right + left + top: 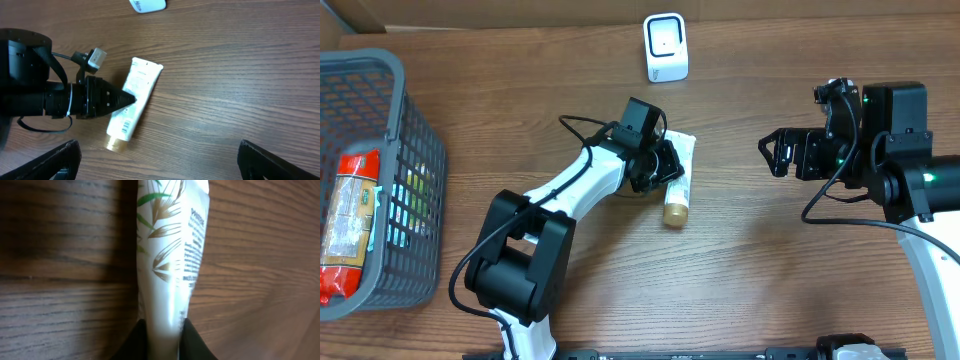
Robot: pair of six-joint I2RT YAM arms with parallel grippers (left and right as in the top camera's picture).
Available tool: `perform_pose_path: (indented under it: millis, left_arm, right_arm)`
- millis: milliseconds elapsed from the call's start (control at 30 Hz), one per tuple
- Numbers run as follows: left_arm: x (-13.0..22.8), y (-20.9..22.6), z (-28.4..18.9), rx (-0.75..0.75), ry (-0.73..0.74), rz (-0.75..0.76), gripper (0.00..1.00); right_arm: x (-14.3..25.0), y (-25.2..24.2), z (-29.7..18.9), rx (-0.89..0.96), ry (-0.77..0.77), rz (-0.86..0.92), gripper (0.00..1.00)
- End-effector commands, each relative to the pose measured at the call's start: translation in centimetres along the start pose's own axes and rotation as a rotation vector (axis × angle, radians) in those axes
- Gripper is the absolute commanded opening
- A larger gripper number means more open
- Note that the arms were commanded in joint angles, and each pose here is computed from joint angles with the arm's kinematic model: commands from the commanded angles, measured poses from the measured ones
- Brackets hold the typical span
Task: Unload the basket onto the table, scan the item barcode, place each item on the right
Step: 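Carry the white tube out and lay it on the table center, then reach into the basket and grasp the teal wrapped packet with left gripper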
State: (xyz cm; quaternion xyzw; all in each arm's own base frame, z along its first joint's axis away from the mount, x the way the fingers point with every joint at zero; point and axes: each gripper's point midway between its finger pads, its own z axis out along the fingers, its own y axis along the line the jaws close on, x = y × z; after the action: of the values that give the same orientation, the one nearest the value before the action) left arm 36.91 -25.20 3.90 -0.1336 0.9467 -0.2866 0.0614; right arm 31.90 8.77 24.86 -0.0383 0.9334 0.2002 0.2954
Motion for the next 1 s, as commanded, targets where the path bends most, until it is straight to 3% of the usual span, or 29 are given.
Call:
perform_pose_path:
  millis: [0, 167, 300, 433, 567, 633, 700, 767, 967]
  left_arm:
    - [0.0, -1.6, -0.9, 0.080, 0.028, -0.004, 0.28]
    - [-0.3, -2.2, -1.6, 0.099, 0.018, 0.061, 0.33]
    - [-2.1, -4.1, -4.9, 0.125, -0.049, 0.178, 0.34]
    - [-5.5, -5.5, -11.8, 0.083, -0.187, 0.256, 0.36]
    - [-8.6, -5.2, -22.2, -0.046, -0.382, 0.316, 0.39]
    - [-9.7, -3.9, -27.9, -0.147, -0.496, 0.293, 0.47]
    - [-10.3, -2.2, -33.3, -0.241, -0.605, 0.239, 0.67]
    - [-10.3, 0.2, -38.7, -0.336, -0.714, 0.163, 0.76]
    - [-9.2, 8.9, -49.5, -0.463, -0.931, -0.160, 0.82]
  right_arm:
    - [-0.7, 0.5, -0.5, -0.007, -0.021, -0.015, 1.00]
    - [-0.7, 0.5, -0.5, -0.007, -0.021, -0.015, 1.00]
    - [-0.7, 0.5, -0.5, -0.007, -0.021, -0.015, 1.00]
    - [-0.7, 0.5, -0.5, -0.008, -0.021, -0.015, 1.00]
    - [-0.7, 0.5, -0.5, -0.008, -0.021, -0.015, 1.00]
    - [-0.7, 0.5, -0.5, -0.008, -0.021, -0.015, 1.00]
    - [-0.7, 0.5, -0.5, -0.008, -0.021, -0.015, 1.00]
    - [-0.7, 0.5, -0.5, -0.008, -0.021, -0.015, 1.00]
    - [-0.7, 0.5, -0.5, -0.008, -0.021, -0.015, 1.00]
